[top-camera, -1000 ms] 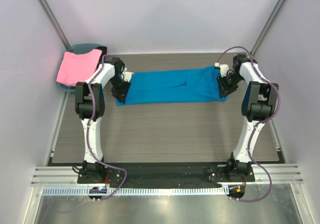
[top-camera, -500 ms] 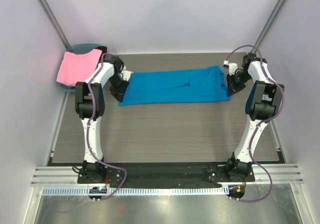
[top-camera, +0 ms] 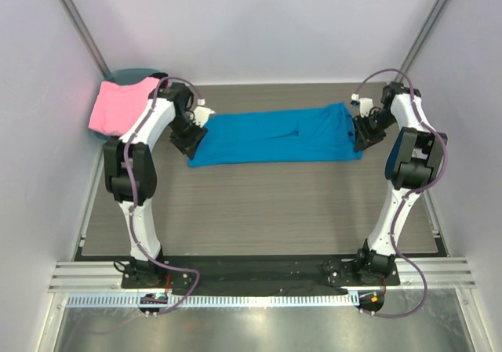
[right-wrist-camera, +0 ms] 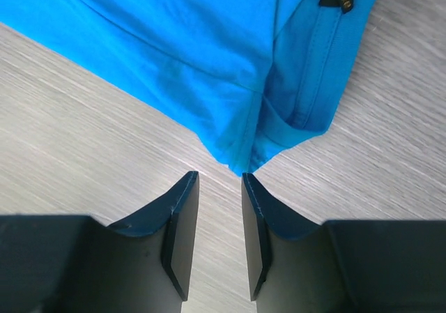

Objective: Fold and stack the t-shirts
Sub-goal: Fold the tshirt

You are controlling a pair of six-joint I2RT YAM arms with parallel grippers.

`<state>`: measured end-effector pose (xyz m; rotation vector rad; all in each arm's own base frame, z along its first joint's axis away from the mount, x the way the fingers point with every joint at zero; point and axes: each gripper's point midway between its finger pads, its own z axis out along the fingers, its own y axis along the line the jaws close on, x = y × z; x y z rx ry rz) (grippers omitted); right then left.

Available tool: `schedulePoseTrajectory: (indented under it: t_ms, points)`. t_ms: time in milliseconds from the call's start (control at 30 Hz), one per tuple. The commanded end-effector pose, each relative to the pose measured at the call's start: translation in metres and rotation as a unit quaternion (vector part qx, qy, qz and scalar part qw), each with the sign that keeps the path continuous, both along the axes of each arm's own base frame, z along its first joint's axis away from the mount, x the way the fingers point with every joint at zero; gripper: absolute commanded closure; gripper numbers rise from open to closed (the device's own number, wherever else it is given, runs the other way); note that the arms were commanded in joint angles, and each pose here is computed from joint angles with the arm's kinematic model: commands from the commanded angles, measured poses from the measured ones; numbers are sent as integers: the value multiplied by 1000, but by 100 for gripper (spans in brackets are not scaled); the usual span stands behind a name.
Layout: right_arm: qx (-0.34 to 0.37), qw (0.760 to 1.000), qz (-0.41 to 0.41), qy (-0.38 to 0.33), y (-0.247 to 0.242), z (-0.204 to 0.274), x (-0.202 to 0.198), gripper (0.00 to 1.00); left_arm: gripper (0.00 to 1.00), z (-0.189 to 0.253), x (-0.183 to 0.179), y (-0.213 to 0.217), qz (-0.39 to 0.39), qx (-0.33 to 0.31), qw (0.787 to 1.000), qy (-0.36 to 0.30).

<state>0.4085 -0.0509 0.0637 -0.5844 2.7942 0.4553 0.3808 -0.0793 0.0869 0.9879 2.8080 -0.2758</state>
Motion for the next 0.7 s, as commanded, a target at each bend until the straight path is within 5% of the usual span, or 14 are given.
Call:
schedulePoseTrajectory:
  t_ms: [0, 667]
  points:
    - [4, 997, -5, -71, 4, 57, 15, 63, 58, 4, -27, -10, -90, 18, 996, -4]
    - [2, 996, -4, -90, 15, 78, 2, 59, 55, -54, 25, -12, -97, 76, 992, -27]
